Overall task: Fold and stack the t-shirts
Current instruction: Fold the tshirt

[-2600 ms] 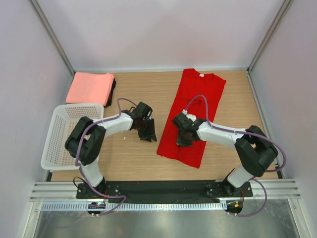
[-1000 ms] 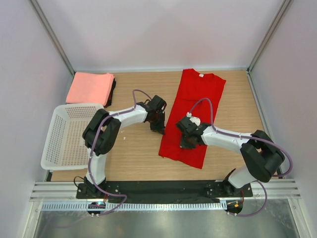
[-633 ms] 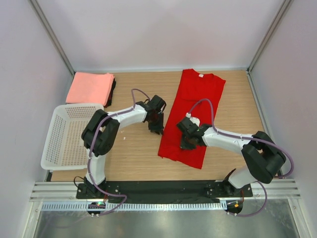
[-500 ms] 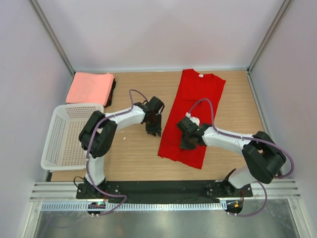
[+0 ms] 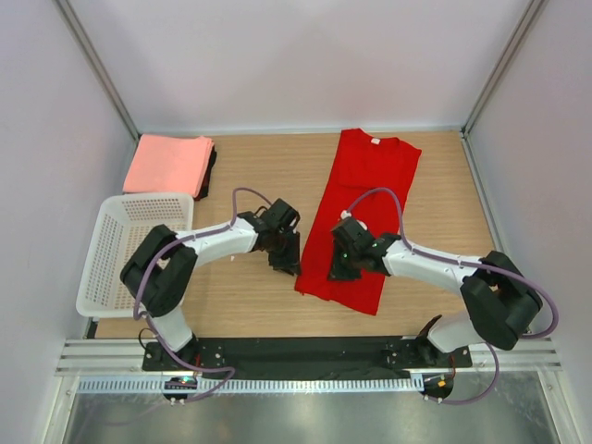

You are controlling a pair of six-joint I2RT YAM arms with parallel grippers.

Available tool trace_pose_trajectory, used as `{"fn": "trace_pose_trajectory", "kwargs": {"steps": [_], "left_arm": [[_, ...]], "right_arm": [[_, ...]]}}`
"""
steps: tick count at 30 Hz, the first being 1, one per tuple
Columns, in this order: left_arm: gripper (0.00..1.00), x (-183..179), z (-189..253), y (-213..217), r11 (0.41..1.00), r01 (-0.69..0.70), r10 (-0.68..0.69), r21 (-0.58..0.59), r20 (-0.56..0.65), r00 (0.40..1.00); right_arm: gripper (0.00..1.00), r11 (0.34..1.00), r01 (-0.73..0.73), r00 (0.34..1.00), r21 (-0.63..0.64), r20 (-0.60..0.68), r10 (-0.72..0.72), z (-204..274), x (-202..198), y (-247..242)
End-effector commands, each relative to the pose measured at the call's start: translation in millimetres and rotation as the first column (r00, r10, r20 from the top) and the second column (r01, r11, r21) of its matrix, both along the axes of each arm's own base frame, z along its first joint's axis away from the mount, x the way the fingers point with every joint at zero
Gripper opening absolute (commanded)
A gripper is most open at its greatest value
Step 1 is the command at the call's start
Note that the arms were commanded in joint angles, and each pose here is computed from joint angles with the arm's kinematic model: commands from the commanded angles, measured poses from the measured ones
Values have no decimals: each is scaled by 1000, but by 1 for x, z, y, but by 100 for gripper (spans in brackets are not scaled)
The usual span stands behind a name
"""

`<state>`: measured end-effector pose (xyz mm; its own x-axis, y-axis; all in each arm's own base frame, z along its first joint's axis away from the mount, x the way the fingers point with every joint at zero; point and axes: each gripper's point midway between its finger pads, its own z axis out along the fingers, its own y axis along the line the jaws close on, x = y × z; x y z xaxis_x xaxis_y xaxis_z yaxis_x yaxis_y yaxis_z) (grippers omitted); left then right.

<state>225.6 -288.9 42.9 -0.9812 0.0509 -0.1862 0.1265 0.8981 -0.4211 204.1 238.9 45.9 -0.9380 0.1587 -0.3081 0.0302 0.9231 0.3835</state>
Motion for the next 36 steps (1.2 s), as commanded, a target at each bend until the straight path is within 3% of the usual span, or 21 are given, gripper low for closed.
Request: {"fn": "trace_pose_trajectory", "kwargs": {"steps": [1, 4, 8, 12, 18, 20, 23, 25, 26, 29, 36], "left_arm": [[26, -7, 0, -19, 995, 20, -22, -94, -16, 1000], [27, -13, -20, -4, 1000, 4, -4, -12, -30, 1000], [26, -10, -39, 39, 973, -61, 60, 221, 8, 998], [24, -1, -31, 56, 947, -98, 82, 305, 64, 995], [24, 6, -8, 47, 962, -102, 79, 253, 98, 992], [24, 3, 9, 20, 994, -42, 31, 104, 103, 994], [23, -7, 31, -15, 993, 35, -24, -115, 91, 996], [16, -11, 36, -25, 983, 36, -24, -178, 68, 997], [5, -12, 37, -32, 975, 49, -37, -215, 58, 998], [0, -10, 29, -34, 977, 38, -30, -211, 43, 999], [0, -17, -34, -5, 1000, -24, 24, -2, -37, 999]], "right_arm": [[15, 1000, -13, 1000, 25, -22, 14, -7, -11, 1], [15, 1000, -14, 999, 9, -36, 14, -14, -17, -5], [15, 1000, -16, 999, -1, -37, 16, -14, -20, -10], [15, 1000, -13, 1000, -4, -24, 13, -11, -20, -13], [15, 1000, -20, 999, -3, -37, 20, -14, -23, -12], [15, 1000, -19, 999, -4, -41, 19, -14, -23, -12], [15, 1000, -21, 999, -4, -36, 20, -13, -23, -13], [15, 1000, -16, 999, -4, -34, 16, -13, -23, -13], [15, 1000, -13, 999, -2, -36, 13, -14, -23, -13], [14, 1000, -10, 999, -3, -38, 10, -15, -24, -13], [13, 999, 16, 999, -40, -34, -17, -16, -24, -22]]}}
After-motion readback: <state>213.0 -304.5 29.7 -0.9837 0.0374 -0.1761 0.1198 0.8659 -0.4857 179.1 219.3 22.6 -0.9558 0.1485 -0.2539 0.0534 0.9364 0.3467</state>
